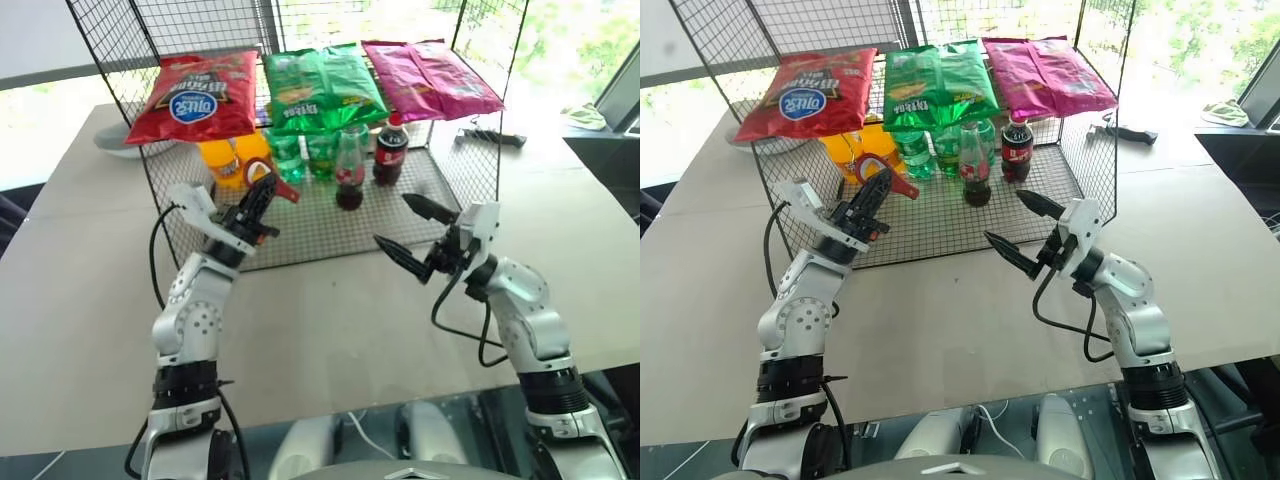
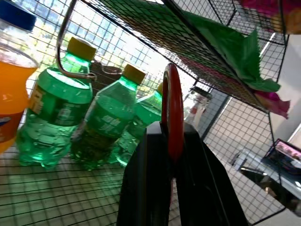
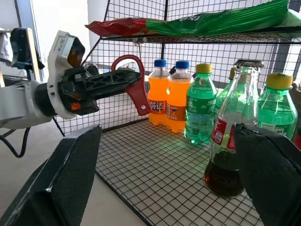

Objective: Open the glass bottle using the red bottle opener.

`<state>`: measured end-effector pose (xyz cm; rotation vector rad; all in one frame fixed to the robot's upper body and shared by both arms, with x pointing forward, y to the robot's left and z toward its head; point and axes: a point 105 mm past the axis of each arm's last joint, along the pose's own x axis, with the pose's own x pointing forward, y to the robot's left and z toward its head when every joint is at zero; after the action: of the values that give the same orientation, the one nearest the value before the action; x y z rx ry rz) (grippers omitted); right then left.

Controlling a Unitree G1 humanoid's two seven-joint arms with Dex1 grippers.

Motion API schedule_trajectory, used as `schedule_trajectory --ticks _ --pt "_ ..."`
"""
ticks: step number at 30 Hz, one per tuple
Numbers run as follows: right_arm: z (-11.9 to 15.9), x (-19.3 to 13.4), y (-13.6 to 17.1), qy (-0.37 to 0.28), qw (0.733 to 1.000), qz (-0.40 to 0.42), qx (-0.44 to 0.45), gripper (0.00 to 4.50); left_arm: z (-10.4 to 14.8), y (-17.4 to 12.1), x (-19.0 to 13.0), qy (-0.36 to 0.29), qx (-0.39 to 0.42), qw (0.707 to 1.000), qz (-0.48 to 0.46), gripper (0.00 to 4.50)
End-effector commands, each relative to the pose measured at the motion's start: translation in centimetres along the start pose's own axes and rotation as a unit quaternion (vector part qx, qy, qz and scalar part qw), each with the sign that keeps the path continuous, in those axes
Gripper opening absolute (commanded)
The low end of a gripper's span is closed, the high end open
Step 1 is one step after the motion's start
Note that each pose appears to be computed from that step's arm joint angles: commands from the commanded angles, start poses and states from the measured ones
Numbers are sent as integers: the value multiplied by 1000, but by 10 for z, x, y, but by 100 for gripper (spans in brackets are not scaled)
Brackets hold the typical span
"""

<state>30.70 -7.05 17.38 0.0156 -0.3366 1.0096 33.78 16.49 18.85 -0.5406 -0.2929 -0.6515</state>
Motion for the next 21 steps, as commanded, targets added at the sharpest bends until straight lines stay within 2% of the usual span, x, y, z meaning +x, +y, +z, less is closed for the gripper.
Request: schedule_trajectory --ticks 1,5,8,11,14,20,21 --pt "-7 12 14 38 999 33 18 450 -7 -33 0 36 -48 993 -98 3" --pt "-28 16 25 123 989 52 69 450 -25 -54 -5 108 -94 975 -168 3" --pt "-24 23 42 125 976 107 144 450 -42 -63 -10 174 -102 958 -203 3" --pt "-20 24 60 137 955 170 201 450 -51 -66 -14 212 -102 946 -222 3" --pt "-15 21 68 151 940 205 226 450 -51 -65 -13 215 -97 944 -229 3" --pt "-11 20 74 167 930 226 238 450 -49 -59 -8 201 -80 952 -217 3" --pt "-11 20 75 169 929 228 238 424 -48 -59 -7 200 -80 952 -216 0"
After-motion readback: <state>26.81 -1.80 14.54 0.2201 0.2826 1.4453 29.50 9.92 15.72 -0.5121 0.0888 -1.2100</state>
